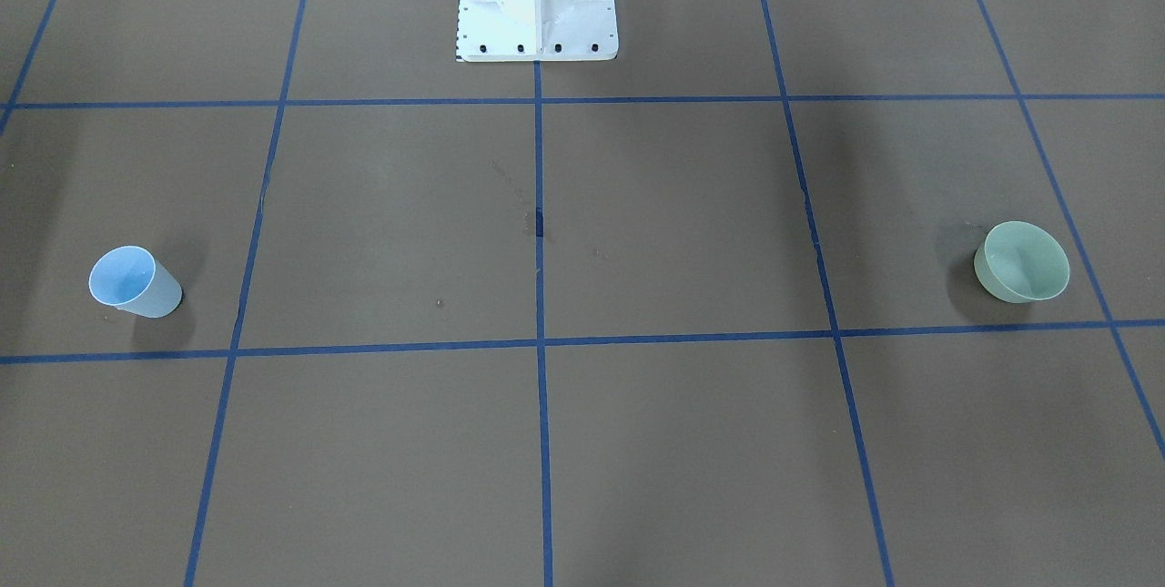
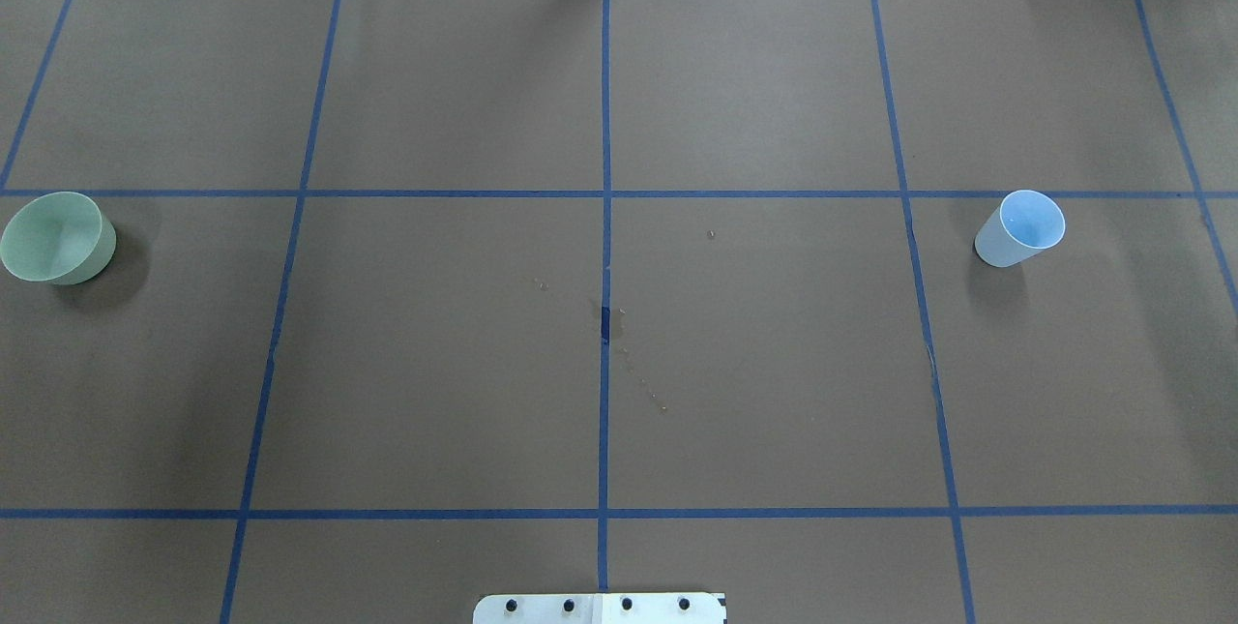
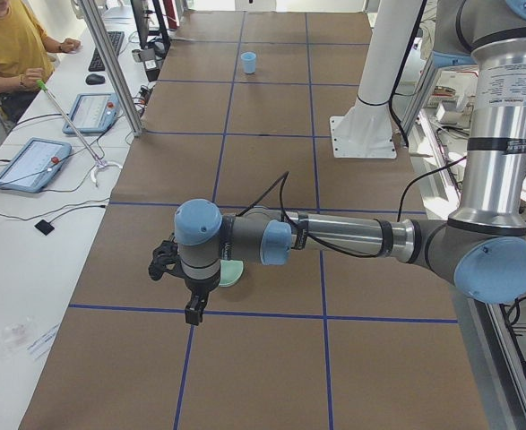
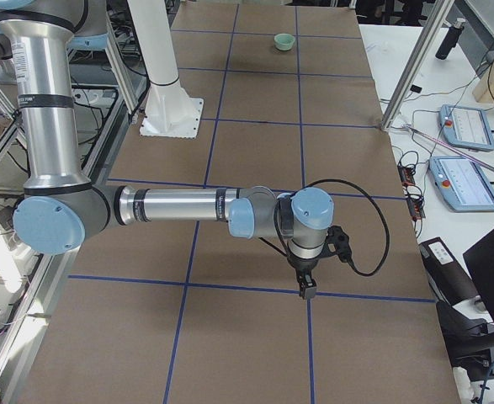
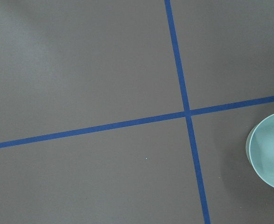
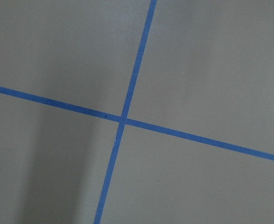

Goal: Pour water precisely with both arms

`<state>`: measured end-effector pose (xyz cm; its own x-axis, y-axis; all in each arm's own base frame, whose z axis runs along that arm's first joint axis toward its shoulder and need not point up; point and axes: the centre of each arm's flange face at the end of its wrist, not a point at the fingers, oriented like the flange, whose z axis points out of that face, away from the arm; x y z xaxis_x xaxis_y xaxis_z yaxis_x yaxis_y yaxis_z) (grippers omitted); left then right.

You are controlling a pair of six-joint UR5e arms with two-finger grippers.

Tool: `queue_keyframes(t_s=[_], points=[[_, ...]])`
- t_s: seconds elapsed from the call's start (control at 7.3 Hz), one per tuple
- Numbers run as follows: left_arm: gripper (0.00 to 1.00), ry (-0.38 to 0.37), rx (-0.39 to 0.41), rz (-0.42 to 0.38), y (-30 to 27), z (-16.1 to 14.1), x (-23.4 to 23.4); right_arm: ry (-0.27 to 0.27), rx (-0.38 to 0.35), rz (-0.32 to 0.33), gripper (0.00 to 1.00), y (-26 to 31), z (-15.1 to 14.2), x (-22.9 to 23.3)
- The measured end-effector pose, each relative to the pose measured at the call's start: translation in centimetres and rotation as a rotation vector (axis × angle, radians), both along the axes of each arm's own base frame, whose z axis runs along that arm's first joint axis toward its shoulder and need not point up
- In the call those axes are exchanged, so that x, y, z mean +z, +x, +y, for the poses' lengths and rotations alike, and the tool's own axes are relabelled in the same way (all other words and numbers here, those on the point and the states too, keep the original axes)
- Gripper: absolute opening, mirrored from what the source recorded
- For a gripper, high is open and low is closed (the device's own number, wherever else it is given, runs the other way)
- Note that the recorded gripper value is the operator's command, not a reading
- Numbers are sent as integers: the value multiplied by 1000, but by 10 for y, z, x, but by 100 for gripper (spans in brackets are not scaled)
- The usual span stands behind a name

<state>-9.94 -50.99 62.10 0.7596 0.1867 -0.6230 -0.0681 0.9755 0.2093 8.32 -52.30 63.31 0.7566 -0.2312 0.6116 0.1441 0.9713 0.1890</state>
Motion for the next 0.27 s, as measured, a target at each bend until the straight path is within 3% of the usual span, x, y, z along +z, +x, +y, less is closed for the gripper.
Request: queue_keyframes(t_s=[0.27], points=[[100, 1, 0, -1, 0, 0, -1, -1, 0, 0, 100, 0, 0, 0]])
